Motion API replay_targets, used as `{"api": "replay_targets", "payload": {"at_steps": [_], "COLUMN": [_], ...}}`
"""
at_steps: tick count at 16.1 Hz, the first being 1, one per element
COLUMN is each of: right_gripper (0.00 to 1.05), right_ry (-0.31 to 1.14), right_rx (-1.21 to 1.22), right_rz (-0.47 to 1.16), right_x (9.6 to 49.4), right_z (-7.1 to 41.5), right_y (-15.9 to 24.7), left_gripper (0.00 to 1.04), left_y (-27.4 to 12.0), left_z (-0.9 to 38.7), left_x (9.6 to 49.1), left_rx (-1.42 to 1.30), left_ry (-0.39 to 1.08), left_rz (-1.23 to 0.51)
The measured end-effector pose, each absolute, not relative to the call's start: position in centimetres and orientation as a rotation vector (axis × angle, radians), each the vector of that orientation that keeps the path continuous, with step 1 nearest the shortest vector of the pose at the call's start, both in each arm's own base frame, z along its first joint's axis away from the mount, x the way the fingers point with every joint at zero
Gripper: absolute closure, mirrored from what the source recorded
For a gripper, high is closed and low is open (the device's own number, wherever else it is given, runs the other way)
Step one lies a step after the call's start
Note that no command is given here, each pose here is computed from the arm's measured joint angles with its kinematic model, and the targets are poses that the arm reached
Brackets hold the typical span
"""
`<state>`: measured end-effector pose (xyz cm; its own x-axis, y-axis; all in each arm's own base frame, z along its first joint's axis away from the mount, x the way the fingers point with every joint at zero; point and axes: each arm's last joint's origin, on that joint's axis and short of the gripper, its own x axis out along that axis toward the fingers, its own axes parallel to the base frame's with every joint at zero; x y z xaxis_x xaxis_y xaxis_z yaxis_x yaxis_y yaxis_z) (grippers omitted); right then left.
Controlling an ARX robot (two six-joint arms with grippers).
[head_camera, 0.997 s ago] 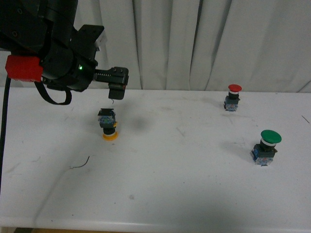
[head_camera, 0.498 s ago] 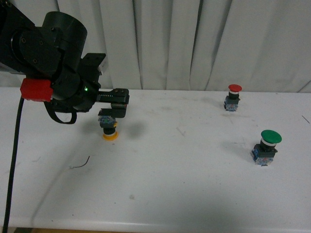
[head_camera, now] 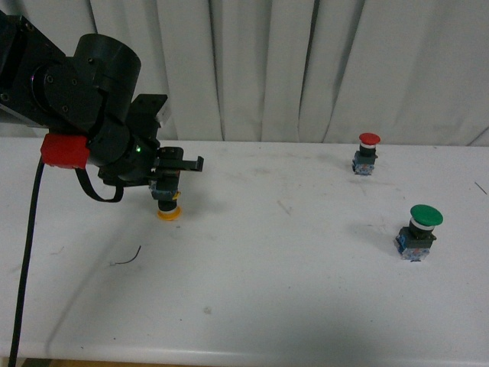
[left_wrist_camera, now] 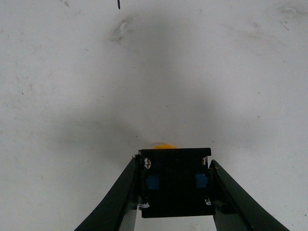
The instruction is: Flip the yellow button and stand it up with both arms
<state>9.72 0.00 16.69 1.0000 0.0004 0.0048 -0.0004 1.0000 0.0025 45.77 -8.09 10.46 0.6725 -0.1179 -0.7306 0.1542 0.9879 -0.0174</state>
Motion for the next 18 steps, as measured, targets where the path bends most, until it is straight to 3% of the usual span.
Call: {"api": "replay_targets", "payload": {"at_steps": [7,10,14,18], "right_gripper": [0.06,0.06,0.06,0.06], "right_ry": [-0.005,-0.005,-0.005,-0.005], "right_rx": [0.002,0.002,0.002,0.002], "right_rz": [0.0,0.0,0.0,0.0], "right_x": [9.7,9.7,9.7,9.7], "right_z": [16.7,16.7,16.7,16.7], "right_y": [0.0,0.0,0.0,0.0], "left_gripper": [0.69,0.69,0.69,0.69], "left_y": [-8.2,-8.7,-10.2,-9.3], "left_z": [11.7,14.4,21.5,20.8], "left_x": [44.7,43.4,36.8,30.1], "left_rx": [0.041,0.036,0.039,-0.015], "left_ry": [0.792,0.717,0.5,0.49], "left_rz": [-0.175,-0.204,-0.303,-0.357]}}
